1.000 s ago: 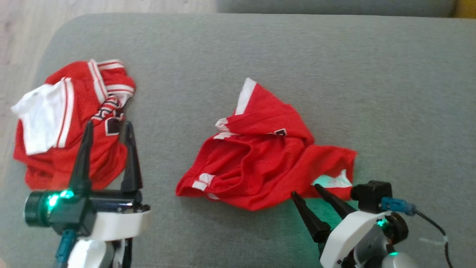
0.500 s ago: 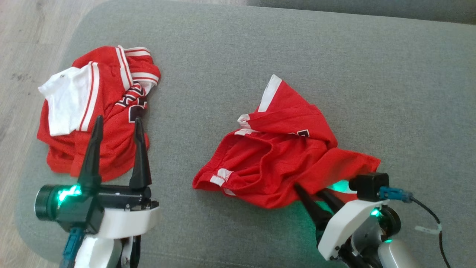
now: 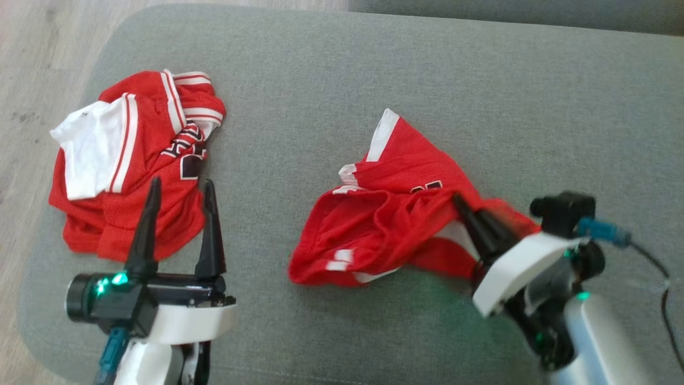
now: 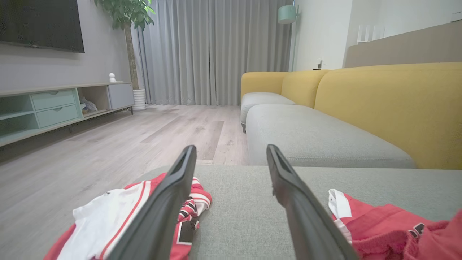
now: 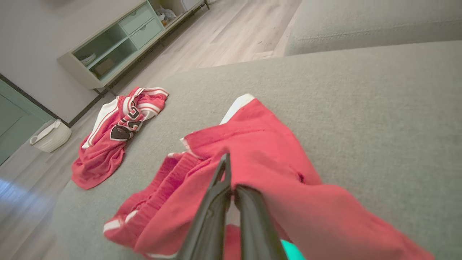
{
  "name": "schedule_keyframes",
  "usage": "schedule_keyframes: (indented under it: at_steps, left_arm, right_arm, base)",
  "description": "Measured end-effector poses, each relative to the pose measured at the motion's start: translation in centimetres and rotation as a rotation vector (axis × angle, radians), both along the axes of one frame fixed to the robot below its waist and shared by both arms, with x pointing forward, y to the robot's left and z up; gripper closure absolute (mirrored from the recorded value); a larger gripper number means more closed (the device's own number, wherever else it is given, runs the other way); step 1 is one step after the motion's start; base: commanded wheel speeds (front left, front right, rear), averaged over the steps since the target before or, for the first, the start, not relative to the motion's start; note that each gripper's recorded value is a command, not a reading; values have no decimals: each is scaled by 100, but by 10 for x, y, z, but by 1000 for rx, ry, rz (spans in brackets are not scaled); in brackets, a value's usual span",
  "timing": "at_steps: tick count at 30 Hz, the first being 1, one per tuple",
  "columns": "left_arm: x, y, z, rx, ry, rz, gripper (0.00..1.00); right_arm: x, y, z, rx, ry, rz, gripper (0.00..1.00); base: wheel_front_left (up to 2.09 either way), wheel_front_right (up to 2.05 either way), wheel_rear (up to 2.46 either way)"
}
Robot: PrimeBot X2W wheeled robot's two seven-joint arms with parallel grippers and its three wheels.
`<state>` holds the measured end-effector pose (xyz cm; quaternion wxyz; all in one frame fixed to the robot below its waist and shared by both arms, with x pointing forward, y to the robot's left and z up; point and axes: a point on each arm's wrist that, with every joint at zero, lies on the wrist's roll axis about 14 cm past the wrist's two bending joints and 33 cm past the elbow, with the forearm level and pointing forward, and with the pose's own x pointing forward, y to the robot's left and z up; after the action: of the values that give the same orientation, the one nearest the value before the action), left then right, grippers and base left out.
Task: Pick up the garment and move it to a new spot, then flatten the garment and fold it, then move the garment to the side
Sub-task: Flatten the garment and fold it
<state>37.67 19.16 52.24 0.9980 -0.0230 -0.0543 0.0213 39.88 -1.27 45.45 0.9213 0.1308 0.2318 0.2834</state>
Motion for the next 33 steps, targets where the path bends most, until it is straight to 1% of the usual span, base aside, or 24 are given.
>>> schedule_keyframes:
  at_steps: [3,10,11,12,16,22,26,28,30,33]
  left_arm:
    - [0,-1,-8,-15,22,1,0]
    - [3,-2,-24,-36,70,3,0]
    - [3,-2,-24,-36,70,3,0]
    - [4,-3,-25,-40,71,0,0]
    - [7,-4,-29,-45,82,-3,0]
    - [9,-9,-32,-52,87,-20,0]
    - [13,-13,-31,-46,82,-35,0]
    - [15,-18,-30,-44,78,-51,0]
    - [17,-23,-30,-43,75,-69,0]
    - [20,-29,-30,-43,73,-90,0]
  right_arm:
    - [16,-1,-5,-32,5,6,100]
    - [45,12,-27,-76,63,43,100]
    - [45,12,-27,-76,63,43,52]
    - [49,13,-30,-82,71,47,0]
    - [64,13,-29,-85,41,36,0]
    - [73,-1,-6,-54,-91,-7,0]
    - [82,-32,32,-43,-272,-80,0]
    - [82,-53,50,-63,-365,-131,0]
    - [78,-75,64,-78,-430,-191,0]
    - [66,-106,73,-116,-473,-274,0]
  base:
    - [0,0,0]
    - [0,0,0]
    - [0,0,0]
    - [0,0,0]
    - [0,0,0]
    - [0,0,0]
    - [0,0,0]
    - [0,0,0]
    - [0,0,0]
    - [0,0,0]
